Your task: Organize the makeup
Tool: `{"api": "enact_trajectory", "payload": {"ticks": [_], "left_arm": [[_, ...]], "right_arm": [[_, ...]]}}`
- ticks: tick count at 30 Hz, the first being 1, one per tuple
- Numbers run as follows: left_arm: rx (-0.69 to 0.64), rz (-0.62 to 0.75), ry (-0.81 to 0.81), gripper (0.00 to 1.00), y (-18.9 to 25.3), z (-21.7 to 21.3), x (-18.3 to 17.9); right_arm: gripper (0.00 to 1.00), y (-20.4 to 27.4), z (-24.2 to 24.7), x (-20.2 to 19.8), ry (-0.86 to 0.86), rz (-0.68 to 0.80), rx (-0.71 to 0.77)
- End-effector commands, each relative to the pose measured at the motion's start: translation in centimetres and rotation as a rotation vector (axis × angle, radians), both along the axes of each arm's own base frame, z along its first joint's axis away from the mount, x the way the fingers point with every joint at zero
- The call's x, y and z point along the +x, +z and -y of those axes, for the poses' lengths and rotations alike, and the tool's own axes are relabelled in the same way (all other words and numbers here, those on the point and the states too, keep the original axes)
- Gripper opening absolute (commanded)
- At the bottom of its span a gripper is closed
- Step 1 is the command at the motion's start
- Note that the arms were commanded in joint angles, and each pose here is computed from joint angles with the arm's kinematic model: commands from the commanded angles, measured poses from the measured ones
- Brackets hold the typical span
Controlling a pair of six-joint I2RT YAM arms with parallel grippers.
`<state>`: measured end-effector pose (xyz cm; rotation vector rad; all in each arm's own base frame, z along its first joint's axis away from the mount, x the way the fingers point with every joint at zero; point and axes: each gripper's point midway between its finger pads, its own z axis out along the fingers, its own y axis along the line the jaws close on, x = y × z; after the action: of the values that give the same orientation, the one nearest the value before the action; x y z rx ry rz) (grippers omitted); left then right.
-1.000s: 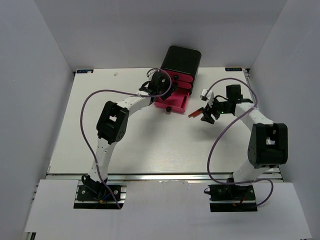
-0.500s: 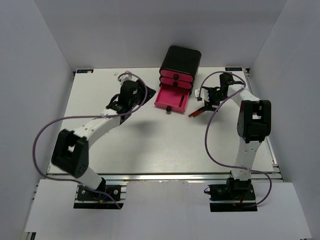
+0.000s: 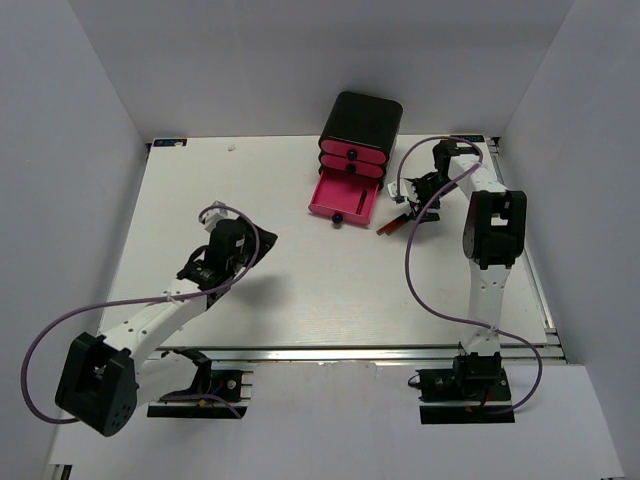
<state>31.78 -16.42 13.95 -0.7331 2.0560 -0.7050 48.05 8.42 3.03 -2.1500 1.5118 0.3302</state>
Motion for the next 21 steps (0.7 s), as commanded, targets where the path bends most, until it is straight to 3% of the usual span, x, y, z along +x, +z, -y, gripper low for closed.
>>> {"api": "enact_trajectory", "payload": {"ticks": [1,7,13,21], "left_arm": [[-0.009,0.013,0.069,0.56,0.5,-1.5,-0.6],[-0.011,-0.02,0.071,0.56,-0.7,-1.8,-1.7],[-0.017,-0.03,0.073,0.56,-1.3,-1.9,-1.8],[-0.011,-0.034,0.073,0.56,-1.5,-2.0,-2.0]], "right_arm": [[0.79,-0.1,-0.2,-2.1,0.046,-0.08,-0.013],[0.75,-1.0,-0.5,-3.6,0.063,-0.128,-0.016],[0.61,-2.2,-0.4,-5.8,0.049,-0.2,-0.045],[0.44,-3.1,0.4,-6.6,-0.03,-0.189,-0.071]]}}
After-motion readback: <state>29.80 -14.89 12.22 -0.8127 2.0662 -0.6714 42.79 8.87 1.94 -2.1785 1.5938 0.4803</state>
